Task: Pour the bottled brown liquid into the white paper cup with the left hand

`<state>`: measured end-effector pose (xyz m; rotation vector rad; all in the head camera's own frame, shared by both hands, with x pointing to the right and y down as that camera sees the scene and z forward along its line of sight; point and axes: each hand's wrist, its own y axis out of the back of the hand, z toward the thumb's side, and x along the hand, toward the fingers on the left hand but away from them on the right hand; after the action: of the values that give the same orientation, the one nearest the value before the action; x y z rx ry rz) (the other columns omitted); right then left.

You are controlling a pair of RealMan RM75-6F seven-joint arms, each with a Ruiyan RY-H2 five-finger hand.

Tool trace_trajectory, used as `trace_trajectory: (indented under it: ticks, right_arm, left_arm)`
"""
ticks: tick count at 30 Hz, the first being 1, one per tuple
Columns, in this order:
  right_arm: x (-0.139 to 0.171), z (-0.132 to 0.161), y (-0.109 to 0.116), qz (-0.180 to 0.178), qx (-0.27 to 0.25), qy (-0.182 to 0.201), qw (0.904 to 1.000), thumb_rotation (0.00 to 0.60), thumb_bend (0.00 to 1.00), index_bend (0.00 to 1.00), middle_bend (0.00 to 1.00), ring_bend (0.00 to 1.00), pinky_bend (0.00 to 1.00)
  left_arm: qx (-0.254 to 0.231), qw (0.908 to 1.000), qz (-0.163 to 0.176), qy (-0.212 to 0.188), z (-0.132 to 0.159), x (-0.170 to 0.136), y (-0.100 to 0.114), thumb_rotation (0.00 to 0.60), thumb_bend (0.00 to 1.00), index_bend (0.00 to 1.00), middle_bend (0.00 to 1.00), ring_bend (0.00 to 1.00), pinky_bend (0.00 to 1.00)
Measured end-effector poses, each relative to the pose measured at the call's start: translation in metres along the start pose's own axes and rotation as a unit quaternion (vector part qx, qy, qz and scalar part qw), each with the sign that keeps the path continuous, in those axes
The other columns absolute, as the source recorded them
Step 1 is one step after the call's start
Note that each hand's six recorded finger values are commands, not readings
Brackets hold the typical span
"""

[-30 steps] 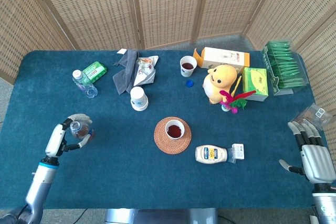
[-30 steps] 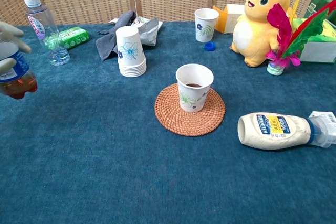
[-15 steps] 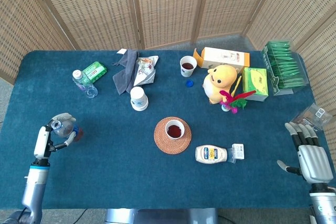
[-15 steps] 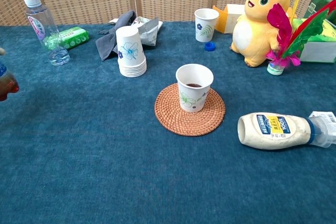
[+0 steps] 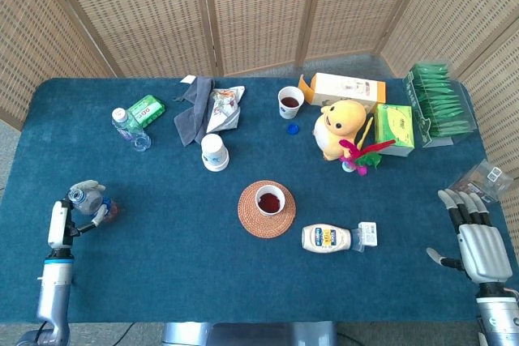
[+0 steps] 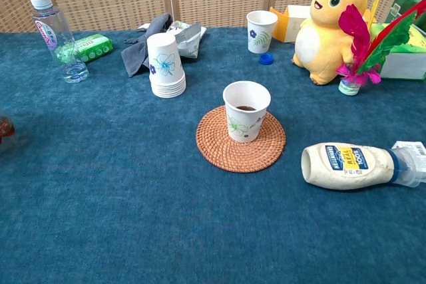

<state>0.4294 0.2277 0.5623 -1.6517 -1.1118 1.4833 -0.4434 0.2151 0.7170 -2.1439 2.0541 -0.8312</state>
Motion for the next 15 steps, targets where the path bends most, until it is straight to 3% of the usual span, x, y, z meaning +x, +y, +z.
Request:
trace_trajectory:
  ticks: [15]
  right_arm:
    - [0.0,0.001,0.0,-0.001,0.0,0.001,1.0,0.6,0.0,0.0,0.0,0.0,0.0]
  left_arm:
    - [0.013,0.9996,-0.008,0.024,-0.019,-0.002,-0.004,0.6,0.55,0.53,0.36,0.16,0.37]
